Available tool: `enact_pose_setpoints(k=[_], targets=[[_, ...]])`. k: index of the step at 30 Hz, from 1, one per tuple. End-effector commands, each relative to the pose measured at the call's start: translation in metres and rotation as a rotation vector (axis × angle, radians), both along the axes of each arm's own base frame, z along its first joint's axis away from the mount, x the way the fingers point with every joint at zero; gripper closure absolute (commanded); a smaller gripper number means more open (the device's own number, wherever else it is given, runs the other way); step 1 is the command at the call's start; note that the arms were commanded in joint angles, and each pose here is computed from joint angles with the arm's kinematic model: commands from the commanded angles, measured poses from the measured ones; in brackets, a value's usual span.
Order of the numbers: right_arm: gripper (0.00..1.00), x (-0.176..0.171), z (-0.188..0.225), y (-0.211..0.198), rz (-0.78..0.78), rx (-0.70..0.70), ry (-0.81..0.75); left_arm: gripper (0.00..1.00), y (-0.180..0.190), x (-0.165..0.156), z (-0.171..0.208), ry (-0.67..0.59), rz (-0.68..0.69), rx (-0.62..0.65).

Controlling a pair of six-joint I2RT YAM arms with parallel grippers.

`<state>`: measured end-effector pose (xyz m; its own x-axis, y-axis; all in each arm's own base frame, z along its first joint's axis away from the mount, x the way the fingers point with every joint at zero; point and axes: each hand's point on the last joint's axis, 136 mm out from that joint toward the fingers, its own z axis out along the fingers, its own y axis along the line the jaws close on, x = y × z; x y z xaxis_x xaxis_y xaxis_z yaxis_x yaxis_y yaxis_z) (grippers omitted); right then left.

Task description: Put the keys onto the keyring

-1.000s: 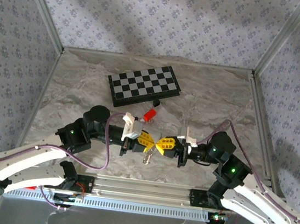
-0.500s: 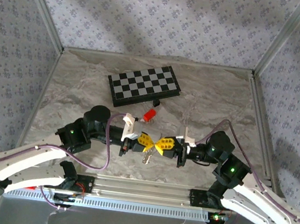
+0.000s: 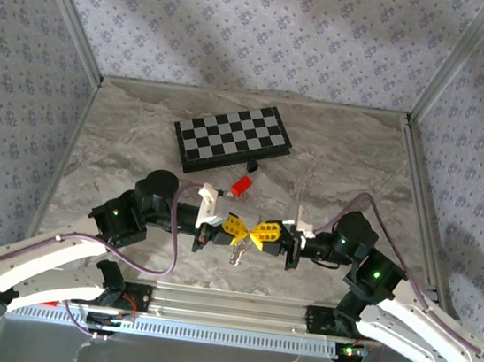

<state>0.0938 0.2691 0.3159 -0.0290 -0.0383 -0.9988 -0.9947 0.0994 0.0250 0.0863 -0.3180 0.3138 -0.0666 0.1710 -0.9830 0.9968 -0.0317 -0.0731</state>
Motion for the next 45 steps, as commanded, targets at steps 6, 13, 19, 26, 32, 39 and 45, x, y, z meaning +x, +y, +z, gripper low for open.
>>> enact_pose_setpoints(k=[6,13,19,26,32,39,45], targets=[[0.71,0.003,0.013,-0.011,-0.065,-0.068,-0.049,1.00,0.008,0.000,0.013,-0.088,0.006,0.058],[0.67,0.007,0.005,-0.018,-0.113,-0.165,-0.065,1.00,0.010,0.005,0.004,-0.105,0.011,0.179],[0.67,0.008,0.000,-0.013,-0.097,-0.198,-0.069,1.00,0.013,0.001,-0.002,-0.096,-0.021,0.262],[0.69,0.008,-0.009,-0.005,-0.067,-0.214,-0.058,1.00,0.013,0.001,-0.009,-0.088,-0.040,0.327],[0.68,0.004,-0.010,0.001,-0.031,-0.194,-0.039,1.00,0.010,0.001,-0.013,-0.092,-0.043,0.343],[0.60,0.001,-0.020,0.008,0.003,-0.210,-0.010,1.00,0.009,0.002,-0.017,-0.106,-0.036,0.357],[0.59,0.003,-0.029,0.013,0.008,-0.239,0.004,1.00,0.009,0.002,-0.017,-0.112,-0.035,0.355]])
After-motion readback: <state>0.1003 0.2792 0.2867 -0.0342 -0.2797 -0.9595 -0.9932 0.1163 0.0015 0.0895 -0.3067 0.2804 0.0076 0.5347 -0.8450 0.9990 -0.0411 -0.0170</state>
